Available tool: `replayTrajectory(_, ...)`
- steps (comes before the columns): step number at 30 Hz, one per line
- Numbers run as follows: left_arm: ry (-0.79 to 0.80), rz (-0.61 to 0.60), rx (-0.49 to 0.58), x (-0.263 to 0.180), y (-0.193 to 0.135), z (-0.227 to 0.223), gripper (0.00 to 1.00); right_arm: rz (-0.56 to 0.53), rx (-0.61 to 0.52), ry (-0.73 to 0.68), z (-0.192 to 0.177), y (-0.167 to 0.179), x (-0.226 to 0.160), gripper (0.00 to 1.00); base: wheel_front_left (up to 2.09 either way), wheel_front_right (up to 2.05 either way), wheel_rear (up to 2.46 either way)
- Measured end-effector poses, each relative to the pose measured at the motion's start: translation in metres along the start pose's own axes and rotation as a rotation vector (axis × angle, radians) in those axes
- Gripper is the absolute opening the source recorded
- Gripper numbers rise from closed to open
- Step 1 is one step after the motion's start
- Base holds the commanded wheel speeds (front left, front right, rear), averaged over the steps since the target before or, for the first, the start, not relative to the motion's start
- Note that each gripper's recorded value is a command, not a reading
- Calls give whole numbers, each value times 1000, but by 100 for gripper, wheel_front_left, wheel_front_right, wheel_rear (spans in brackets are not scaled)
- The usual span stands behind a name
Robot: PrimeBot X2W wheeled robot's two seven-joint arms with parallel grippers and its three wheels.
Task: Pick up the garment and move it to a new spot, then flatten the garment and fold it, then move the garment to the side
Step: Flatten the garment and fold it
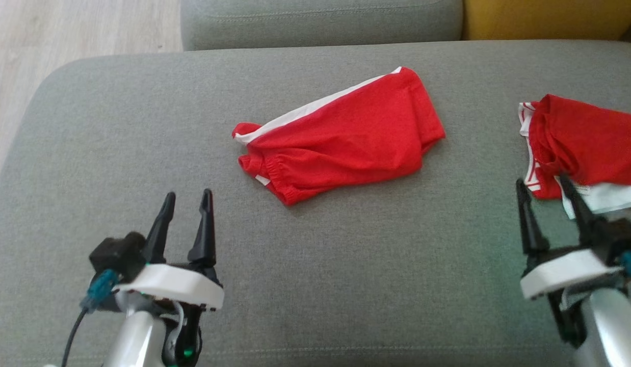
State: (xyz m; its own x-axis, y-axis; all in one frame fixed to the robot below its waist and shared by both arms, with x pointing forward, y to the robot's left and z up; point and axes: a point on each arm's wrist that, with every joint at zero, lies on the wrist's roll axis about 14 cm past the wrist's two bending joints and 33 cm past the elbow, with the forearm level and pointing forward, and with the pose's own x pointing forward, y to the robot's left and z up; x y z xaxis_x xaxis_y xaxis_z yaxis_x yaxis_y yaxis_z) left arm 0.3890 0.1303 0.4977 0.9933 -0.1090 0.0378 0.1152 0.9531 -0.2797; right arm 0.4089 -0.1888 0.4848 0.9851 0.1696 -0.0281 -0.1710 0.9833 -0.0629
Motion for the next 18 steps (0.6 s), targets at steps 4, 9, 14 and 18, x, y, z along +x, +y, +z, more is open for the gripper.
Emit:
replayTrajectory(4, -6, 5, -10, -1, 2, 1, 100, -1, 6, 23, -10, 7, -6, 100, 0, 0, 0)
replayTrajectory(9, 3, 9, -11, -4, 2, -2, 100, -8, 164, 67, -19, 20, 8, 100, 0, 0, 0)
replayTrajectory(14, 18, 21, -25, -5, 5, -7, 100, -13, 431, 171, -31, 35, 37, 100, 0, 0, 0)
replayTrajectory(18, 29, 41, -31, -6, 9, -10, 100, -12, 578, 240, -39, 40, 56, 100, 0, 0, 0)
